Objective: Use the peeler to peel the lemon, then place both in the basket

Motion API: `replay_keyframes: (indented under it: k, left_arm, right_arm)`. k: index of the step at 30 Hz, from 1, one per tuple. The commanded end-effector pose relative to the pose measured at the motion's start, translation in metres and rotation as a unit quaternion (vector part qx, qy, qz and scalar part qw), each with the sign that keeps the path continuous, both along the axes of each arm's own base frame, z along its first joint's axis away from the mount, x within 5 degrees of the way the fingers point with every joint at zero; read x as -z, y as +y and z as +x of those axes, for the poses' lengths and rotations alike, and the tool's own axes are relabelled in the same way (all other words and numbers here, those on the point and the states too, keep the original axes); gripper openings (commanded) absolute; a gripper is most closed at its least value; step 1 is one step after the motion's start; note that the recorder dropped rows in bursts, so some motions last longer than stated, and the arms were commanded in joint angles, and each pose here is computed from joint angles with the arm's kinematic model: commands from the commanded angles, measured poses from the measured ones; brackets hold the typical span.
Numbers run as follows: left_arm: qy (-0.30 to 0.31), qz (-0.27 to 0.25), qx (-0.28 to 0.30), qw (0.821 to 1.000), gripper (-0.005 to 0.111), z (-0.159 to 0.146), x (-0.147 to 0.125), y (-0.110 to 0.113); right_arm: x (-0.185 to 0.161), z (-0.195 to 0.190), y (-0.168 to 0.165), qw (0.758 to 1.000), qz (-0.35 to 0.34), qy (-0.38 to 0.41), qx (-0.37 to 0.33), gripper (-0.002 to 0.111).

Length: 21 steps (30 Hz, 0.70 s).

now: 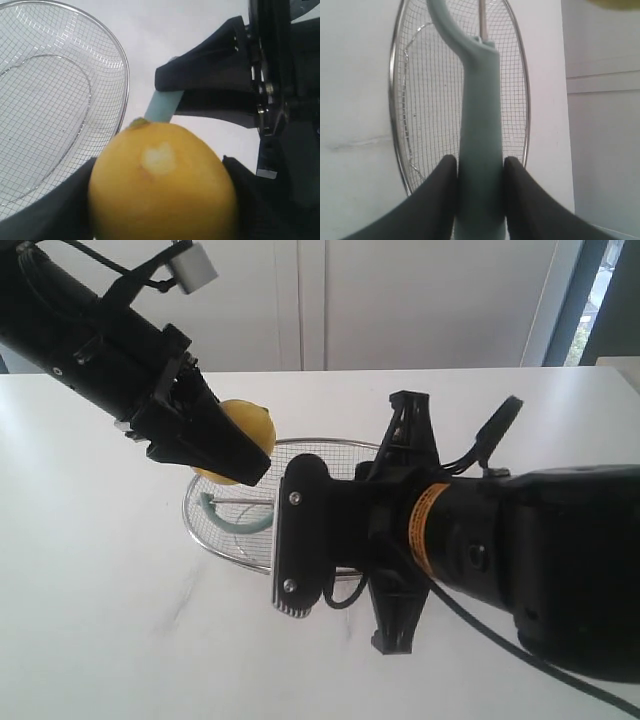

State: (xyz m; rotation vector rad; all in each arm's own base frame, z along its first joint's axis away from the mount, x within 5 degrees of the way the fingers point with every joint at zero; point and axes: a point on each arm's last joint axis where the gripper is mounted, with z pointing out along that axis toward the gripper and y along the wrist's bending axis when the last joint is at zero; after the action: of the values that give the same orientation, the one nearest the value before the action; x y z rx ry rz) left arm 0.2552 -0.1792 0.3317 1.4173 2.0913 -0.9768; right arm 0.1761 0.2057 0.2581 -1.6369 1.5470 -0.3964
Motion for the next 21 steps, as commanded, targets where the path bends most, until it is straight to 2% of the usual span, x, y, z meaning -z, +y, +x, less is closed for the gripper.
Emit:
replay_keyframes:
  k: [1, 21]
  left_arm:
    - [0.01, -0.014, 0.001, 1.0, 0.0, -0.002, -0.005, 0.0]
    - [0.008, -0.014, -0.001, 1.0, 0.0, -0.002, -0.005, 0.0]
  right_arm:
    - [-0.006, -0.009, 0.004, 1.0, -0.002, -0.011, -0.011, 0.0]
    - [-0.029, -0.017, -0.008, 0.999, 0.024, -0.037, -0.004, 0.0]
